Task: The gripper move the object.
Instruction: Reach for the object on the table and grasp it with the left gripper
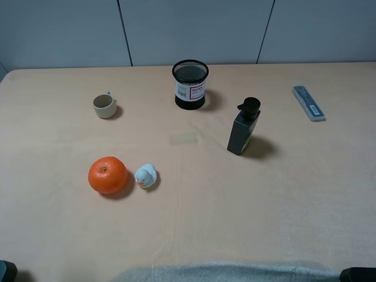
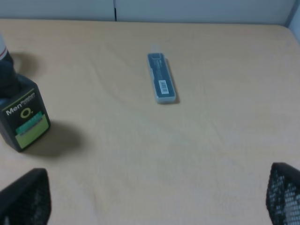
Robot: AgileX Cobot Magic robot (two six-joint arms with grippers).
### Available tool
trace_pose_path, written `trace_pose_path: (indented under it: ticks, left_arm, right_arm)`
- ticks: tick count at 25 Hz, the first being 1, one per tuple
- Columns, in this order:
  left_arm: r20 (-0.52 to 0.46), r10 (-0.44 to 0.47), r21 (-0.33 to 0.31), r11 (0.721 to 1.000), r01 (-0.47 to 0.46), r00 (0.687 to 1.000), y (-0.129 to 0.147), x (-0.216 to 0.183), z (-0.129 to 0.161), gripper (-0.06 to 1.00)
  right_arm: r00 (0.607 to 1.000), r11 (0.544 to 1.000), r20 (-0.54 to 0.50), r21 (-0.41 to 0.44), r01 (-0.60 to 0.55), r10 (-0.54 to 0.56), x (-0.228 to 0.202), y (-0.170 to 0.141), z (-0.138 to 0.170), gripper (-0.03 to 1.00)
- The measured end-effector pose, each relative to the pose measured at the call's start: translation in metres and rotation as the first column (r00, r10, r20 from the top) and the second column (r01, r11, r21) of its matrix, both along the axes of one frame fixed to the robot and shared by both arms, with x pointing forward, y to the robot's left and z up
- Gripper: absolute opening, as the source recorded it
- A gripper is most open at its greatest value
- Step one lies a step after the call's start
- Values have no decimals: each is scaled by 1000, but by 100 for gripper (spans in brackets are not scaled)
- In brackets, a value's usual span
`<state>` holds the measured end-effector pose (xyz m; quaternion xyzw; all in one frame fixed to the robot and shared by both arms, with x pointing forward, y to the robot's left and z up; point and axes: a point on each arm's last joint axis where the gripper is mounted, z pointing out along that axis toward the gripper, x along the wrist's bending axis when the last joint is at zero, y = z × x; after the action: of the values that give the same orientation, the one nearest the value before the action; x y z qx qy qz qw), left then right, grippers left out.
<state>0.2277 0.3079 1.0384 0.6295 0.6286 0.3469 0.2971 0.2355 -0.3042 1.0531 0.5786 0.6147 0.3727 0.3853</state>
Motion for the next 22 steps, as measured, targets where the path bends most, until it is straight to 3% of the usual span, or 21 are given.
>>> trace_pose_path:
  ticks: [22]
  left_arm:
    - [0, -3, -5, 1000, 3, 1000, -1, 0, 0, 99]
  right_arm:
    - [1000, 1000, 0, 0, 0, 0, 0, 0, 0, 69]
